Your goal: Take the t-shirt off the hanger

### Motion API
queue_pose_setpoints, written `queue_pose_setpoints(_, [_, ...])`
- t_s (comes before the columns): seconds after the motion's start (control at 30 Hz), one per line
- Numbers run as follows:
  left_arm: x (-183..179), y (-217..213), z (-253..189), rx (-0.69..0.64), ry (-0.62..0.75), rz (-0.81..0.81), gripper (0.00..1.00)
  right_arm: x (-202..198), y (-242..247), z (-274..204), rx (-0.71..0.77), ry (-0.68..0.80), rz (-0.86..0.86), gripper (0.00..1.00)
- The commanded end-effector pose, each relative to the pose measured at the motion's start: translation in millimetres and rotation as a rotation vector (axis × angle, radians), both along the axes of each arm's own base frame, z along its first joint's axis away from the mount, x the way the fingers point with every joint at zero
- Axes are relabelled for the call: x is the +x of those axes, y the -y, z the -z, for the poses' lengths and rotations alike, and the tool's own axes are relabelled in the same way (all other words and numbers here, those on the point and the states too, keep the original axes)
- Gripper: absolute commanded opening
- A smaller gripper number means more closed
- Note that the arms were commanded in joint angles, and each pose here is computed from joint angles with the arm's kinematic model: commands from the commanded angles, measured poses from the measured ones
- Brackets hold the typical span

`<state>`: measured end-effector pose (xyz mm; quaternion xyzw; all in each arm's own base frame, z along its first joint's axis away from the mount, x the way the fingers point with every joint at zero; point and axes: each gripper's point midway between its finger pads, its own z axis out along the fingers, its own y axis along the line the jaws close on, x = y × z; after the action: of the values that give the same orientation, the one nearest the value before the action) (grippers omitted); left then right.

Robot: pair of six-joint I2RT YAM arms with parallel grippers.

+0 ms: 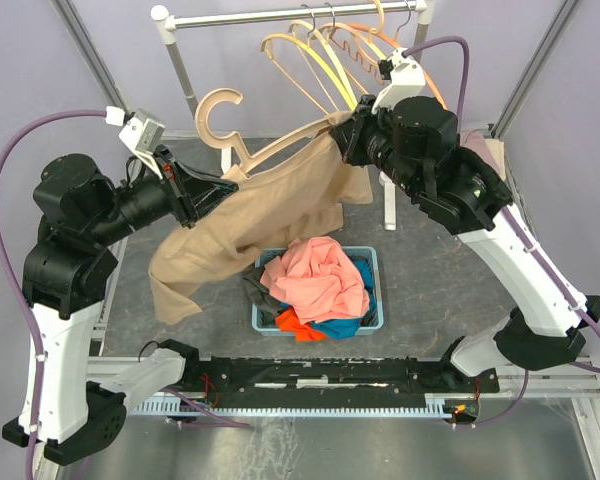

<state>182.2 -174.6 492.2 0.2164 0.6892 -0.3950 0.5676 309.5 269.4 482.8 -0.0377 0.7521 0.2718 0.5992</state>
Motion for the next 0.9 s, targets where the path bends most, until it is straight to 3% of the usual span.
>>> queue_pose_setpoints(0.0, [-12,0,-35,-0.051,0.138,0.031,0.03,1,18,-30,0.060,0.064,0.072,0.05])
queue_pose_setpoints(0.2, [-1,-7,-40,-0.060,0.137,-0.049,0.03,2,40,-27,0.028,0.071,0.163,0.01])
queue_pose_setpoints(0.87, [-22,-11,-40,-0.023,0.135,-0.018,0.03,22,104,-15,-0.041,0.058,0.356,0.01])
